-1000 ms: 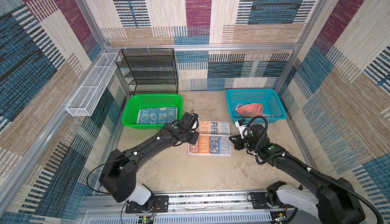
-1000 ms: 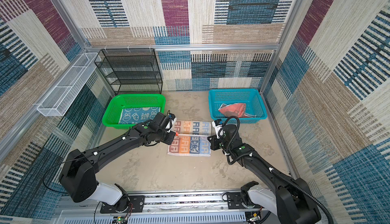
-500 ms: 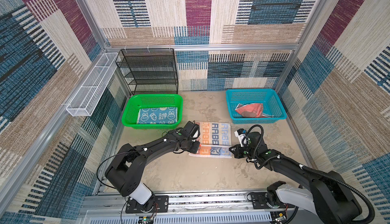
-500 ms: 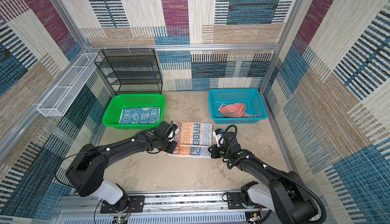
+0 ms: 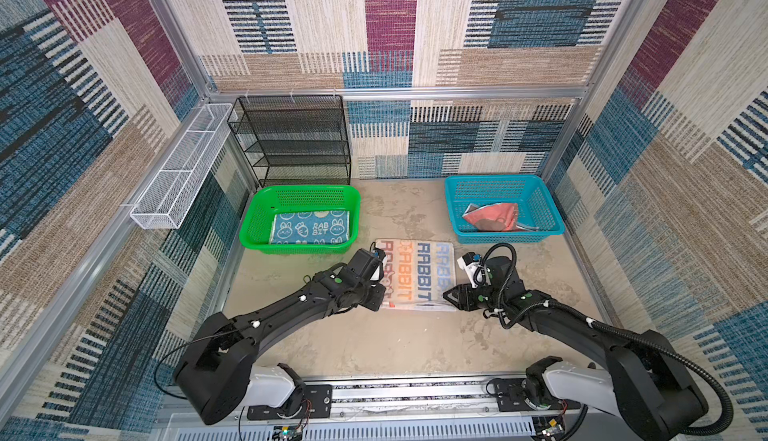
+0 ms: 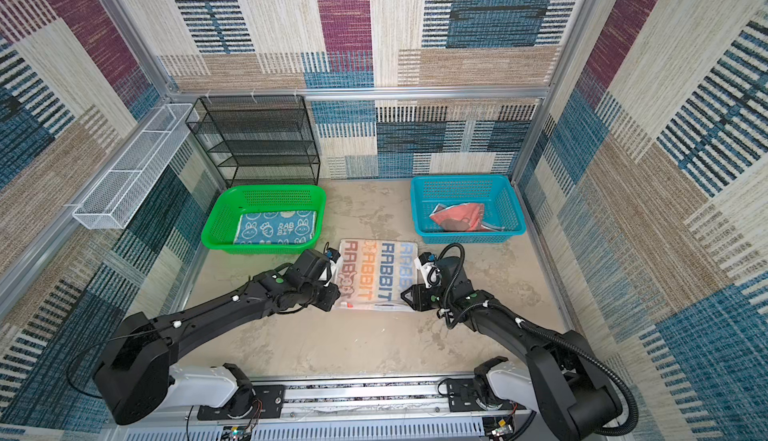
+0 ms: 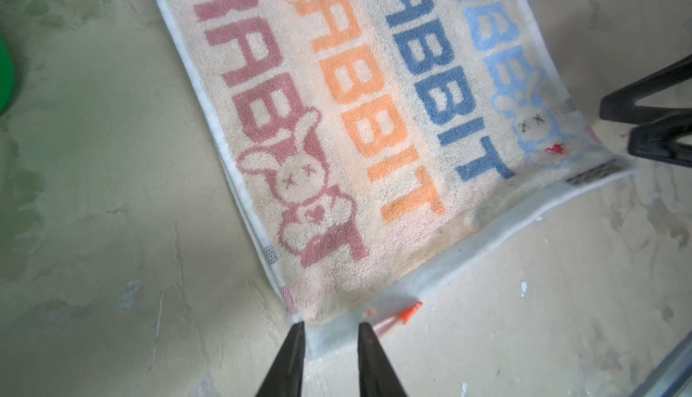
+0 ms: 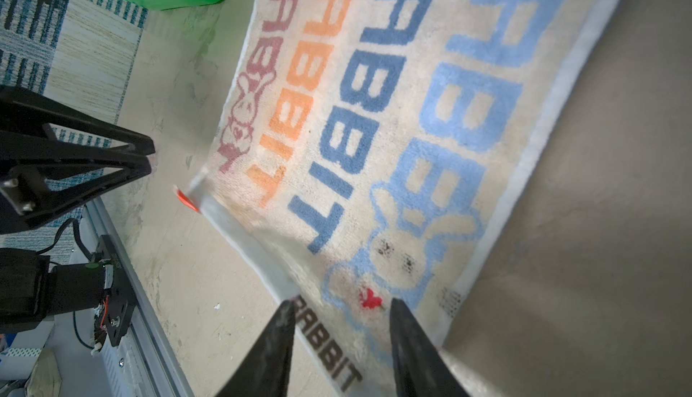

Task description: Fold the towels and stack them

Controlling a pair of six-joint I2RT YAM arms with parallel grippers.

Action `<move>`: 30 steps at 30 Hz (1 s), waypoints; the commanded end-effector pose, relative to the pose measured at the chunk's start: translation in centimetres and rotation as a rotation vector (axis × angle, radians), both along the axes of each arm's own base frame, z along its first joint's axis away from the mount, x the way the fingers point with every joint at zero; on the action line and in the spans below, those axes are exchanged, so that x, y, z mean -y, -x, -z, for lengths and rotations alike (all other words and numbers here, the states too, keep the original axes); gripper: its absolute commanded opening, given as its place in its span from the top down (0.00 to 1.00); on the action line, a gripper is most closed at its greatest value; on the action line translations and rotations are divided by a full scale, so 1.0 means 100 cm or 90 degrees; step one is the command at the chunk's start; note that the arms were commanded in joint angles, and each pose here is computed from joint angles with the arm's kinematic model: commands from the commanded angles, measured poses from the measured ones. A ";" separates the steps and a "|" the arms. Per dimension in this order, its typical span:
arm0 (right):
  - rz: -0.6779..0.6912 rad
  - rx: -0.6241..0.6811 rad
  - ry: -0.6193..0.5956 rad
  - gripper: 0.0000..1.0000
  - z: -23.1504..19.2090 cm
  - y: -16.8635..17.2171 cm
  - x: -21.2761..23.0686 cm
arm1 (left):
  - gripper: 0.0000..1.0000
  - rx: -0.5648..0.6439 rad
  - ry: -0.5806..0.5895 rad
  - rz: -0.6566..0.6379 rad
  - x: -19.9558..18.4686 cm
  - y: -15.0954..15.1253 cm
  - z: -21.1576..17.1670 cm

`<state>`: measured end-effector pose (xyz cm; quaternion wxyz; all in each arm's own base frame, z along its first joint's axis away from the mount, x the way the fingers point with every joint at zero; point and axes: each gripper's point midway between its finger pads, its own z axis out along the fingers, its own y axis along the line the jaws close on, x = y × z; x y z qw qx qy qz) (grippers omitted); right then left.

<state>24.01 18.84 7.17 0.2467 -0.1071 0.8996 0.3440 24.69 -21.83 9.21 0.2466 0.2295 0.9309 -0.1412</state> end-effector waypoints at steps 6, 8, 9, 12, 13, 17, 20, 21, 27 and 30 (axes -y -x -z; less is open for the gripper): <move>0.028 0.055 -0.023 0.50 -0.035 -0.027 -0.006 | 0.58 0.107 0.002 -0.014 -0.006 -0.018 -0.031; 0.032 0.061 -0.024 0.50 -0.038 -0.035 -0.009 | 0.53 0.114 -0.010 -0.030 -0.005 -0.029 -0.035; 0.035 0.064 -0.021 0.51 -0.038 -0.039 -0.011 | 0.50 0.116 -0.016 -0.039 -0.003 -0.037 -0.038; 0.057 0.060 0.016 0.53 -0.030 -0.053 -0.014 | 0.45 0.115 -0.031 -0.053 0.006 -0.060 -0.043; 0.062 0.060 0.029 0.53 -0.028 -0.057 -0.015 | 0.44 0.116 -0.033 -0.057 0.010 -0.068 -0.045; 0.078 0.056 0.092 0.54 -0.010 -0.068 -0.024 | 0.42 0.104 -0.048 -0.063 0.025 -0.101 -0.043; 0.087 0.042 0.162 0.55 0.010 -0.068 -0.028 | 0.42 0.084 -0.073 -0.078 0.029 -0.124 -0.032; 0.089 0.034 0.186 0.56 0.019 -0.067 -0.028 | 0.42 0.077 -0.083 -0.086 0.028 -0.132 -0.027; 0.088 -0.018 0.226 0.56 0.053 -0.045 -0.029 | 0.43 0.040 -0.116 -0.125 0.021 -0.168 -0.004; 0.092 -0.031 0.227 0.56 0.059 -0.039 -0.026 | 0.45 0.024 -0.125 -0.136 0.019 -0.181 0.009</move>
